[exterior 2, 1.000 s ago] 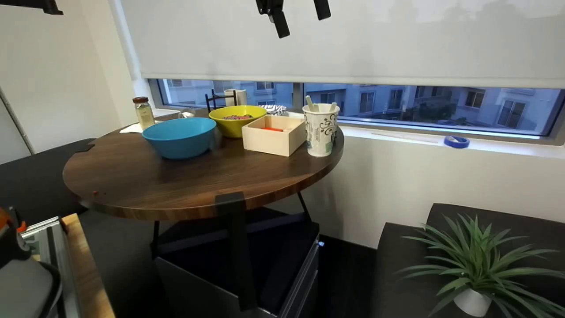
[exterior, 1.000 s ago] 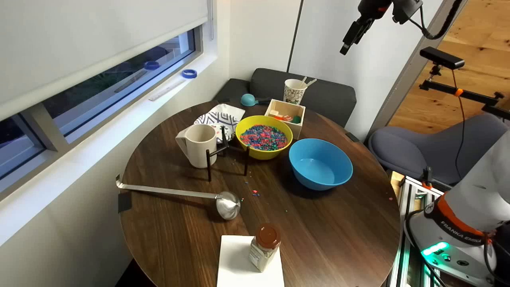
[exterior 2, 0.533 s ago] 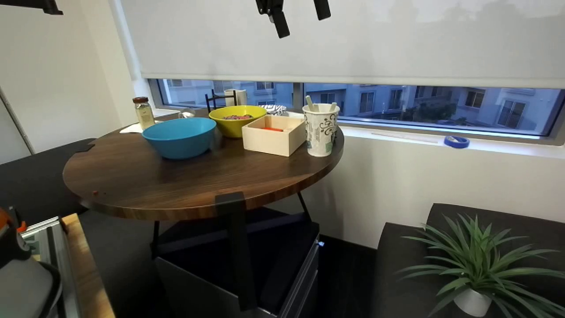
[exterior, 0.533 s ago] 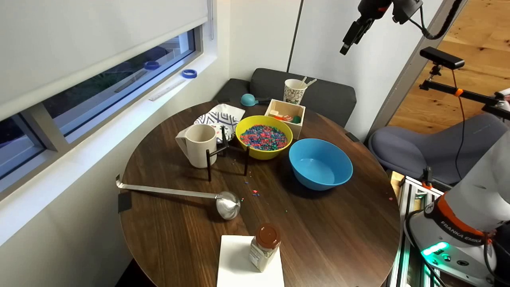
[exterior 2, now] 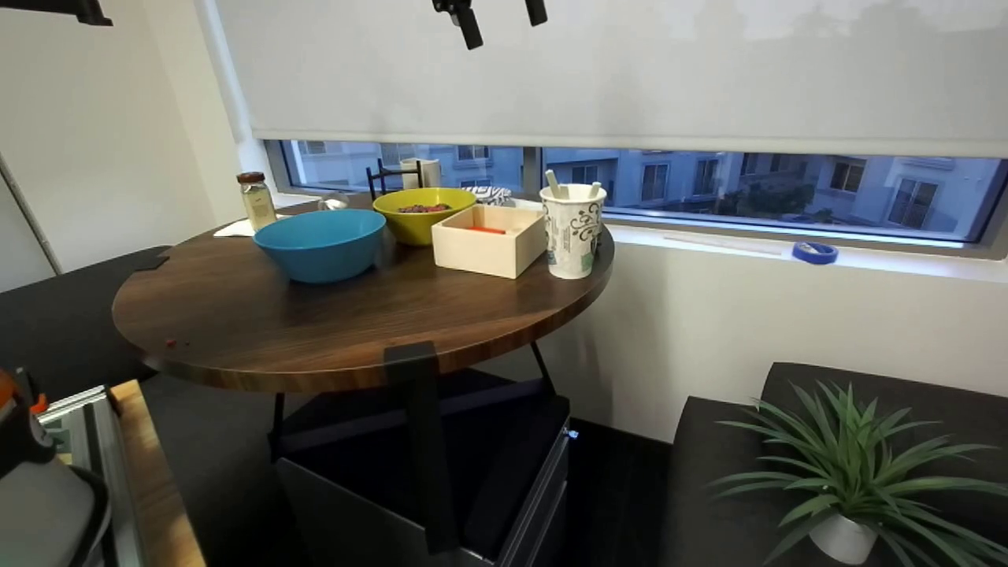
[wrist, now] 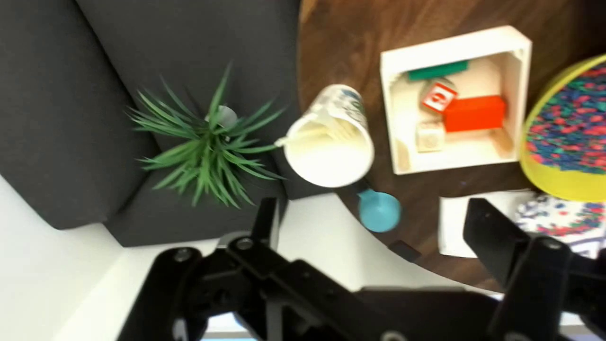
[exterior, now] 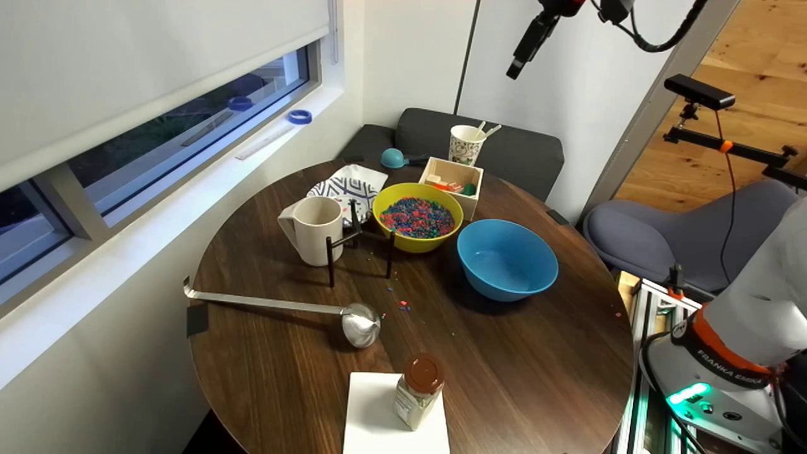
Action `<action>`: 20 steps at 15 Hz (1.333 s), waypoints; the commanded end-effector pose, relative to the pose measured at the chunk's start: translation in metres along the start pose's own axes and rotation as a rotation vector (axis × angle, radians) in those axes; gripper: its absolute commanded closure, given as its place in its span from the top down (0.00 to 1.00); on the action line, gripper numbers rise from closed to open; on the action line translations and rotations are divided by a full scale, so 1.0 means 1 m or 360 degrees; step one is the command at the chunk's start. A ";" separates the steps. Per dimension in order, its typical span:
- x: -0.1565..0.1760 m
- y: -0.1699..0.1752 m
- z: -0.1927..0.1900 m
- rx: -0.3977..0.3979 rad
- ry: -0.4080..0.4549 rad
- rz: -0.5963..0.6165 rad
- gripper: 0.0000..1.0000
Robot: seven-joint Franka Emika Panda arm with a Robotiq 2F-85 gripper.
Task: Pick up the white mug and pour its contents into the yellow bowl, put the white mug at the front of the table, pick up the paper cup and put it in the white mug
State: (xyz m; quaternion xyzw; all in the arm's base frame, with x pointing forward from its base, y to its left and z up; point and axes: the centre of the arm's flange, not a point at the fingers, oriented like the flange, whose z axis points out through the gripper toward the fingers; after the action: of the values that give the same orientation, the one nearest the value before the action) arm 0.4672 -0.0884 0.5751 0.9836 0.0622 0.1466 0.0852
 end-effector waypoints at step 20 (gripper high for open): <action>0.152 -0.330 0.122 0.0230 -0.0279 -0.0536 1.00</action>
State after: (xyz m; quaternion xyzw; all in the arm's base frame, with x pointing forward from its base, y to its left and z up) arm 0.6027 0.2197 0.4564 0.9696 0.2391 0.0430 0.0288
